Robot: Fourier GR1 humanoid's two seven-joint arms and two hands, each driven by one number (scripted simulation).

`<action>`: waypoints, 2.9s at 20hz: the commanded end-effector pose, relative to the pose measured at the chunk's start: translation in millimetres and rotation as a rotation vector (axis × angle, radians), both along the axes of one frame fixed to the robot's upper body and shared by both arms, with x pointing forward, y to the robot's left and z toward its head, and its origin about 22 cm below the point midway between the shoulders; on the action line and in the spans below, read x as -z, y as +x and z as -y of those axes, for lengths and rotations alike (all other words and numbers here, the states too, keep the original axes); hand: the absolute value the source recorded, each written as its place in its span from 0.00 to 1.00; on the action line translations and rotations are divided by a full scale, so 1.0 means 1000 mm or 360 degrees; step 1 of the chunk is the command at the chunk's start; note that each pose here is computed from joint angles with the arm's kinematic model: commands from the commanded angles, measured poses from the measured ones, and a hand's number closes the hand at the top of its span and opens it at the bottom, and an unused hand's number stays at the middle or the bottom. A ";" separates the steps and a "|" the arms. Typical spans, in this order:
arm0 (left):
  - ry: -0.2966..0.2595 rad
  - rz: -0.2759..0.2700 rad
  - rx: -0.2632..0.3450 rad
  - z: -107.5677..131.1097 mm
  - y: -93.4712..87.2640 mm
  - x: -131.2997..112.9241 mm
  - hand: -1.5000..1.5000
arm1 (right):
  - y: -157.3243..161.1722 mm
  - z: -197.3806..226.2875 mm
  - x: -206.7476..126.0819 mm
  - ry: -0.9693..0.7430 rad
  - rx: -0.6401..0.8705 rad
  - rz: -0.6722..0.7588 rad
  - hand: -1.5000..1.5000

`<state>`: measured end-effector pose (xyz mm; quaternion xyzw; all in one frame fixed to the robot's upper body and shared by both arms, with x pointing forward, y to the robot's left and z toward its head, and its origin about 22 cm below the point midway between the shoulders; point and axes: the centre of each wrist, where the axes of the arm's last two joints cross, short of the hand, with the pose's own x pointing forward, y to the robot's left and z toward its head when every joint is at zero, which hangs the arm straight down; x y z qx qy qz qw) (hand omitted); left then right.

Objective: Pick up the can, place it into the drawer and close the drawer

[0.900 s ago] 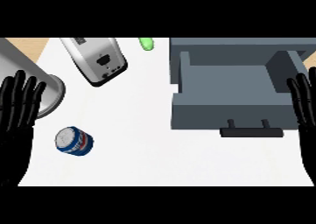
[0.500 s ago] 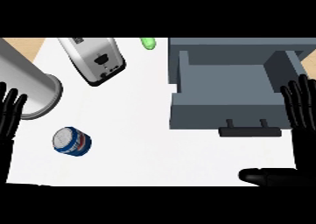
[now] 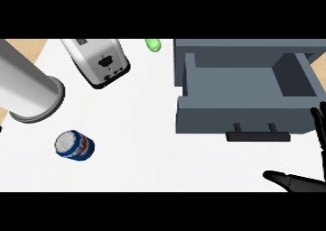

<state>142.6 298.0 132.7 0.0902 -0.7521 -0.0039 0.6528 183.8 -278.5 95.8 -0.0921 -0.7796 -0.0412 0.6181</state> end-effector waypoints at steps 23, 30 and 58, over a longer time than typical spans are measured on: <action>-0.0486 -0.0176 -0.0039 -0.015 -0.011 -0.008 0.00 | -0.062 0.078 0.001 0.0022 -0.0004 -0.0014 0.00; -0.0526 -0.0213 -0.0072 -0.014 0.011 -0.006 0.00 | -0.084 0.072 0.002 0.0030 0.0014 -0.0029 0.00; -0.0451 -0.0334 -0.0321 -0.037 0.043 0.158 0.00 | -0.094 0.108 -0.004 0.0016 0.0001 -0.0030 0.00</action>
